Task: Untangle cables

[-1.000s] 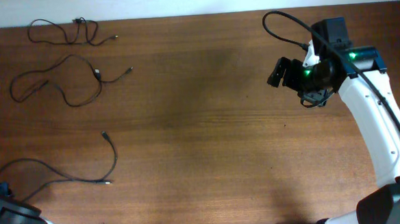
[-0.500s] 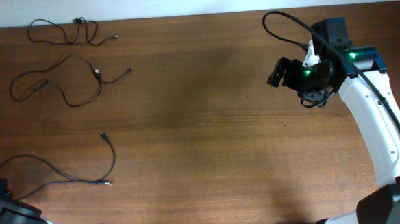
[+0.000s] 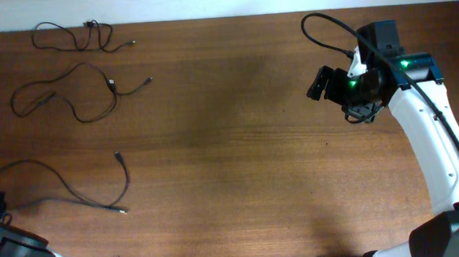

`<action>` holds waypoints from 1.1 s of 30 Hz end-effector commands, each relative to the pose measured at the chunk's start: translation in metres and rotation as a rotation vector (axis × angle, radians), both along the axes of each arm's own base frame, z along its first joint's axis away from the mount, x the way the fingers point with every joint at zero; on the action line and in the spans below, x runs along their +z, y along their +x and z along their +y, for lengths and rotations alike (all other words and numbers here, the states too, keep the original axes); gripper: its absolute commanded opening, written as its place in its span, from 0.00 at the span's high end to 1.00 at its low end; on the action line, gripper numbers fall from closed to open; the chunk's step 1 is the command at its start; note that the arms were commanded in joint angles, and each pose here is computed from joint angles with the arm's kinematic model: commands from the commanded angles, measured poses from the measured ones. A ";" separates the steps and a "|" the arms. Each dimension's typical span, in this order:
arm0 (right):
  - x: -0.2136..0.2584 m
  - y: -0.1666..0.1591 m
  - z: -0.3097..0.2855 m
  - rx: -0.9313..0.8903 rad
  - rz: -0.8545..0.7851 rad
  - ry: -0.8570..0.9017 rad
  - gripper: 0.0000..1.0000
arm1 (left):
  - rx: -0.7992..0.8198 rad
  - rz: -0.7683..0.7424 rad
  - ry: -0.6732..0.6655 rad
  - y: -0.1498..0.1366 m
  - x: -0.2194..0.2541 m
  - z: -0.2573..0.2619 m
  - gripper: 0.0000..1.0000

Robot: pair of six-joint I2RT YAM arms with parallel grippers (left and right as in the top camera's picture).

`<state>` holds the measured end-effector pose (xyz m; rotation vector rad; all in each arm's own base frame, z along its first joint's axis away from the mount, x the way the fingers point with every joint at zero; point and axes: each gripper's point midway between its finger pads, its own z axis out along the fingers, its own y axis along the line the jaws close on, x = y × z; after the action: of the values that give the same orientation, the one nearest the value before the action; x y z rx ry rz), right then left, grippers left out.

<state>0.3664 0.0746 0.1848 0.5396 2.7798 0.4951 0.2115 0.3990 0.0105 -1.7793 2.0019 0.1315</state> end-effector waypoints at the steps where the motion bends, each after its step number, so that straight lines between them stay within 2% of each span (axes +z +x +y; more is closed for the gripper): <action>1: 0.004 0.002 0.001 0.008 -0.010 0.005 0.01 | -0.092 -0.058 0.023 0.032 0.001 -0.006 0.94; 2: 0.004 0.002 0.001 0.008 -0.010 0.005 0.01 | -0.107 -0.063 0.034 0.038 0.004 -0.006 0.94; 4: 0.004 0.002 0.001 0.008 -0.009 0.005 0.02 | -0.129 -0.068 0.051 0.050 0.010 -0.007 0.52; 5: 0.004 0.002 0.001 0.008 -0.008 0.005 0.01 | -0.133 -0.073 0.061 0.053 0.014 -0.005 0.18; 6: 0.003 0.002 0.001 0.008 -0.006 0.005 0.01 | -0.132 -0.078 0.071 0.055 0.018 -0.001 0.01; 11: 0.003 0.002 0.001 0.008 -0.007 0.005 0.01 | -0.124 -0.058 0.029 0.051 0.027 -0.002 0.01; 14: 0.003 0.002 0.001 0.008 -0.007 0.004 0.02 | -0.063 -0.076 -0.007 0.051 0.045 -0.005 0.02; 18: 0.005 0.005 0.002 0.005 -0.021 0.008 0.01 | -0.022 -0.072 -0.090 0.051 0.072 -0.038 0.01; 20: 0.006 0.007 0.005 0.012 -0.031 0.027 0.01 | -0.018 0.005 -0.240 0.051 0.061 -0.086 0.01; 22: 0.007 0.008 0.006 0.015 -0.033 0.032 0.01 | -0.063 0.114 -0.324 0.053 0.042 -0.133 0.01; 25: 0.006 0.007 0.006 0.015 -0.028 0.031 0.01 | 0.000 0.259 -0.316 0.041 0.012 -0.168 0.01; 28: 0.006 0.006 0.006 0.018 -0.025 0.029 0.01 | -0.078 0.300 -0.310 0.042 -0.017 -0.200 0.01; 32: 0.006 0.006 0.006 0.019 -0.024 0.029 0.02 | -0.085 0.319 -0.319 0.029 -0.037 -0.212 0.01; 33: 0.006 0.006 0.006 0.018 -0.025 0.030 0.02 | -0.085 0.323 -0.322 0.027 -0.038 -0.213 0.05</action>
<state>0.3689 0.0791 0.1872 0.5274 2.7686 0.5347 0.2598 0.2008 -0.0039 -1.8842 2.3950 0.0806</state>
